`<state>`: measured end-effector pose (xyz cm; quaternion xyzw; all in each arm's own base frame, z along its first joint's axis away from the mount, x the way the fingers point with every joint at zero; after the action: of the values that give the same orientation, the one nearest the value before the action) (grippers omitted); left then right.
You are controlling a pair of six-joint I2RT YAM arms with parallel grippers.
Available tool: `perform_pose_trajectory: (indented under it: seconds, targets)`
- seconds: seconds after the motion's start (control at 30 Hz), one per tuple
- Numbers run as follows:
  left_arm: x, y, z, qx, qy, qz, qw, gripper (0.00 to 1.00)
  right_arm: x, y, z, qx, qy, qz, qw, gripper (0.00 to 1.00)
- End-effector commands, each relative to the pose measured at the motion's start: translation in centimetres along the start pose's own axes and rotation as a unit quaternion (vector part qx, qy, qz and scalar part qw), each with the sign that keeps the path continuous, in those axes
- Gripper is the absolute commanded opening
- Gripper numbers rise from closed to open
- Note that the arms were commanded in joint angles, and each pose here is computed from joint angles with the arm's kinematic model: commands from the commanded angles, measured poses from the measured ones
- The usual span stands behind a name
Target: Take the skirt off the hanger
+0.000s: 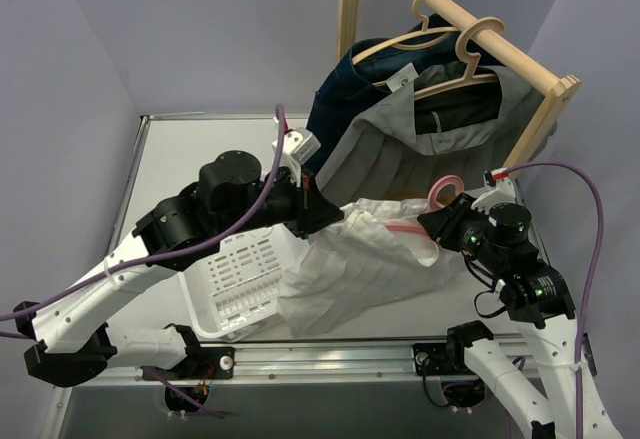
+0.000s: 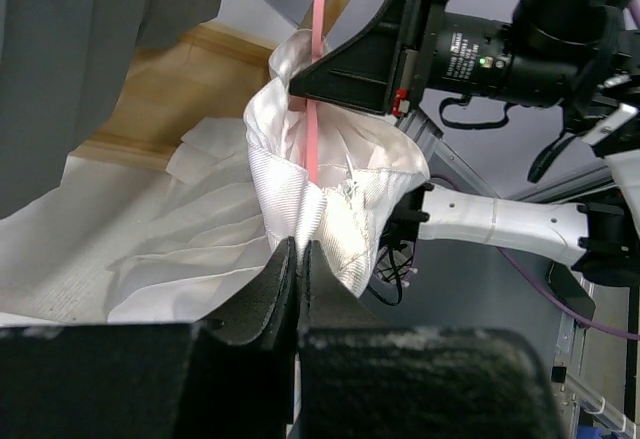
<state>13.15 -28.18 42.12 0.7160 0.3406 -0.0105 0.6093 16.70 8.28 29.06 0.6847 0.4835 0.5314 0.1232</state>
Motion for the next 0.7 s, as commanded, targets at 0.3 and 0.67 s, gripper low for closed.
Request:
perform_pose_trajectory:
  seconds: [0.3, 0.67]
  targets:
    - [-1.0, -0.5, -4.7, -0.031, -0.057, 0.027, 0.998, 0.02, -0.6, 2.1, -0.2, -0.077, -0.048, 0.043, 0.995, 0.0]
    - [-2.4, -2.2, -8.0, -0.046, -0.149, 0.066, 0.986, 0.02, -1.3, 2.1, 0.4, -0.083, -0.084, 0.086, 0.989, 0.0]
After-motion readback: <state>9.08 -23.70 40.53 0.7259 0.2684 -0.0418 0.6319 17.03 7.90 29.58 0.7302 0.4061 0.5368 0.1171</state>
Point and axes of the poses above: each gripper's point midway between its finger pads, its own z axis out along the fingers, its own x axis along the line the jaws close on, y = z × x, the point moved 6 cm from there along -z, back along the fingers, and after that the axes turned 3 degrees about z, right-handed, at the moved point
